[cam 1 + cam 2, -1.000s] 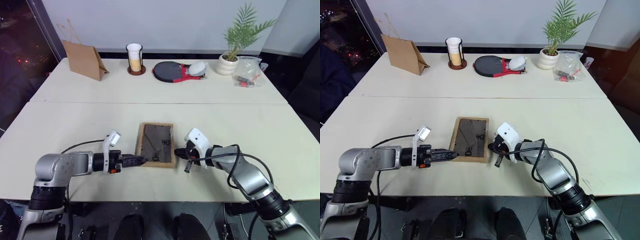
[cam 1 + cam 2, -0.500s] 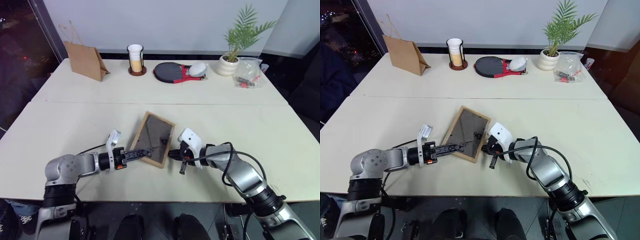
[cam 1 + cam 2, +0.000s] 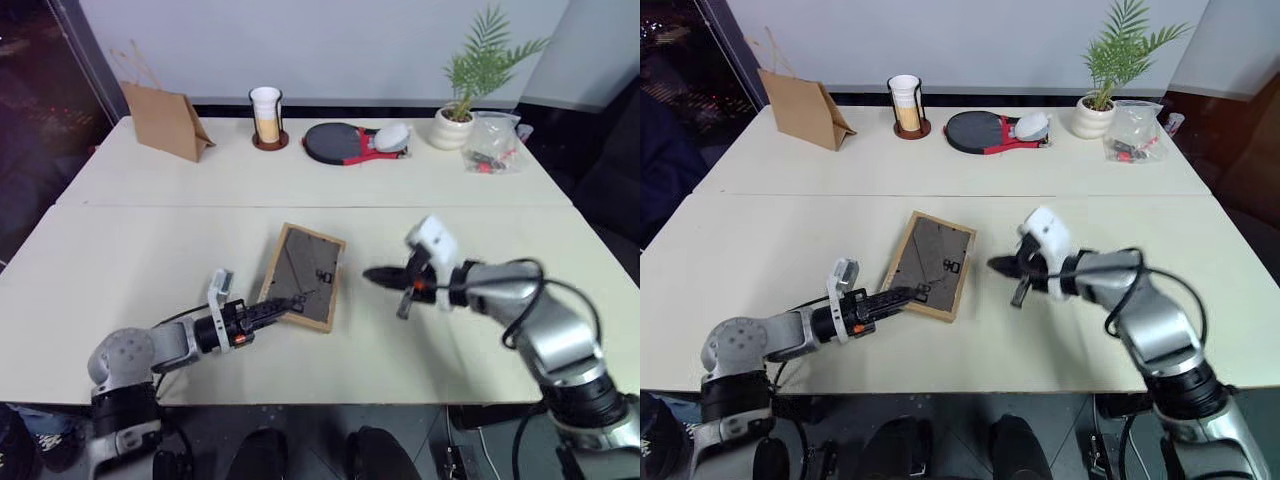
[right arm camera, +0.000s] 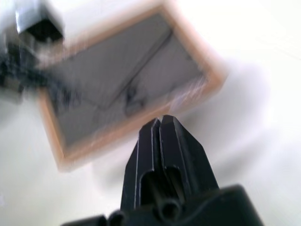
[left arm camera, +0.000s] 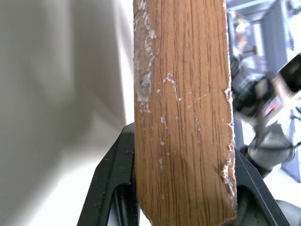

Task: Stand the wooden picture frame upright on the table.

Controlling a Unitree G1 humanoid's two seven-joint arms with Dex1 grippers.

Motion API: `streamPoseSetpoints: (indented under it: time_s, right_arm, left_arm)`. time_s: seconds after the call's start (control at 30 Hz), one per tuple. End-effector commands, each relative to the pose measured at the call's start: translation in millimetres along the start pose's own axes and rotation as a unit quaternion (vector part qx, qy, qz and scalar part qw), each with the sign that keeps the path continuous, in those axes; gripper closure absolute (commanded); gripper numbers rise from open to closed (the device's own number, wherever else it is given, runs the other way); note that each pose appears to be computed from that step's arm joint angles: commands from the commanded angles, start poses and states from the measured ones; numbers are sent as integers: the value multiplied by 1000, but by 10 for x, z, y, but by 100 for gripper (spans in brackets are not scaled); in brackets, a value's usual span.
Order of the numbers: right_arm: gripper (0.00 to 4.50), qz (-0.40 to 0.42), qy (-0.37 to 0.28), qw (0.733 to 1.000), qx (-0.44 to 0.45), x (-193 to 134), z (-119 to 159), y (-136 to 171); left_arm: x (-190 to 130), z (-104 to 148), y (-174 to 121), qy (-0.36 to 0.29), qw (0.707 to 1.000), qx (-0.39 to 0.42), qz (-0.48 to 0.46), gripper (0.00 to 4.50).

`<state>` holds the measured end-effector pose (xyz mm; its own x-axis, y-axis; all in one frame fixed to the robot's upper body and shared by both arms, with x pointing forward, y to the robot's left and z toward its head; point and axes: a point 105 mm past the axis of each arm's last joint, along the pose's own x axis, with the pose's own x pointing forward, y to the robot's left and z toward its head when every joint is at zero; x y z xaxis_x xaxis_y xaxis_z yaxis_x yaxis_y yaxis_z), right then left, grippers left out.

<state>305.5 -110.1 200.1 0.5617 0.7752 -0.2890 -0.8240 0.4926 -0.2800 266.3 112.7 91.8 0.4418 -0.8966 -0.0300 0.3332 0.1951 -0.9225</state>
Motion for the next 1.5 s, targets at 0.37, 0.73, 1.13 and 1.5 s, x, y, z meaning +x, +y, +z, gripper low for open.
streamPoseSetpoints:
  time_s: [0.37,0.73,1.13,1.5]
  right_arm:
    - [4,56,-56,989,127,513,295,-47]
    - [4,120,-35,980,158,779,168,174]
    - [4,138,-48,980,138,622,336,291]
    - [4,11,43,999,6,-33,120,1]
  left_arm:
    - [34,-64,-228,-30,998,30,-42,339]
    - [10,-148,-217,-32,998,33,-46,339]
    - [26,-183,-142,-44,998,24,-45,339]
    - [-46,-125,-112,-56,997,29,-52,339]
